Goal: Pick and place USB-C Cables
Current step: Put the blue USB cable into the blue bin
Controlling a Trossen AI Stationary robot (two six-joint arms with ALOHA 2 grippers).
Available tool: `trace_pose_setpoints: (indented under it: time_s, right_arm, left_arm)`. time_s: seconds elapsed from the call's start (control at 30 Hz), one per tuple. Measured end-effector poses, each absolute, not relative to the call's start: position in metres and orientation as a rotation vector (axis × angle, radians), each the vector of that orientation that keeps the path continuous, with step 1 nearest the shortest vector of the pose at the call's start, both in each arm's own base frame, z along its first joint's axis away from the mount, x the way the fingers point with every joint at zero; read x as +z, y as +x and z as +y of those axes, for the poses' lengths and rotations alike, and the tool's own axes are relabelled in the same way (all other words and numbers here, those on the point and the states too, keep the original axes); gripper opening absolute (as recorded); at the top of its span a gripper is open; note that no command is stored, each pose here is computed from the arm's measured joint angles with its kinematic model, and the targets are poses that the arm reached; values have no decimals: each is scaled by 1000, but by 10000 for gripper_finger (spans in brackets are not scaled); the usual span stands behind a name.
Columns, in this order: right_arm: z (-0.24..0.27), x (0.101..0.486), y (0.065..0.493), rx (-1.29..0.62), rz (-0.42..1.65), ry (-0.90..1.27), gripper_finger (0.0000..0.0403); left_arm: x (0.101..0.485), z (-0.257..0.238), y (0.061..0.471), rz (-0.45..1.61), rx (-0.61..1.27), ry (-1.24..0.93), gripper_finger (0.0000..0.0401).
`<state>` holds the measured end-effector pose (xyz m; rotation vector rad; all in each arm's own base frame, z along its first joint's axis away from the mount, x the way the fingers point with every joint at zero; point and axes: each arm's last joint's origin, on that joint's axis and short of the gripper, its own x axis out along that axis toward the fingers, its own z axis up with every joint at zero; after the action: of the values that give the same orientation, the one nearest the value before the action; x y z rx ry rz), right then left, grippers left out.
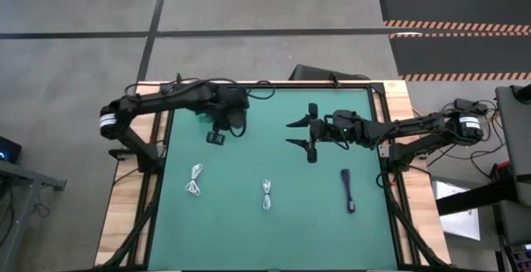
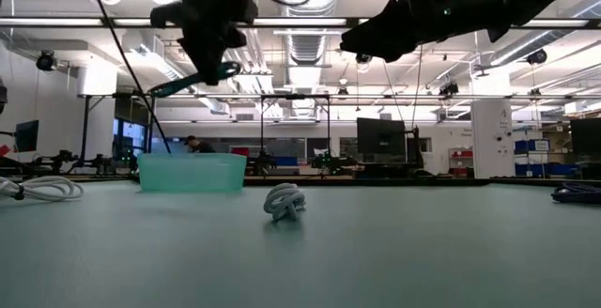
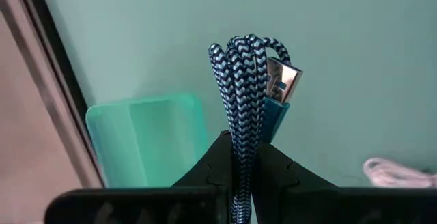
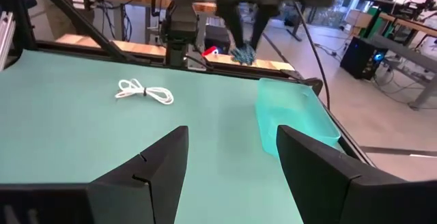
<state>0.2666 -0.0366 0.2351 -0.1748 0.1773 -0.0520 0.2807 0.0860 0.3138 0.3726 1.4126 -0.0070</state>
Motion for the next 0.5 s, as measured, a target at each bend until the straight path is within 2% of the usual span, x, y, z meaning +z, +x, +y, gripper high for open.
trace_pose_setpoints:
  time_s: [0.23,0.5]
  right_arm:
    - [-36,242,259,-60,182,-203,215]
    - [-36,252,250,-97,181,-242,215]
  left_arm:
    - [289,124,282,1535,-55,392,10]
    - [275,166,277,1550,-4,361,10]
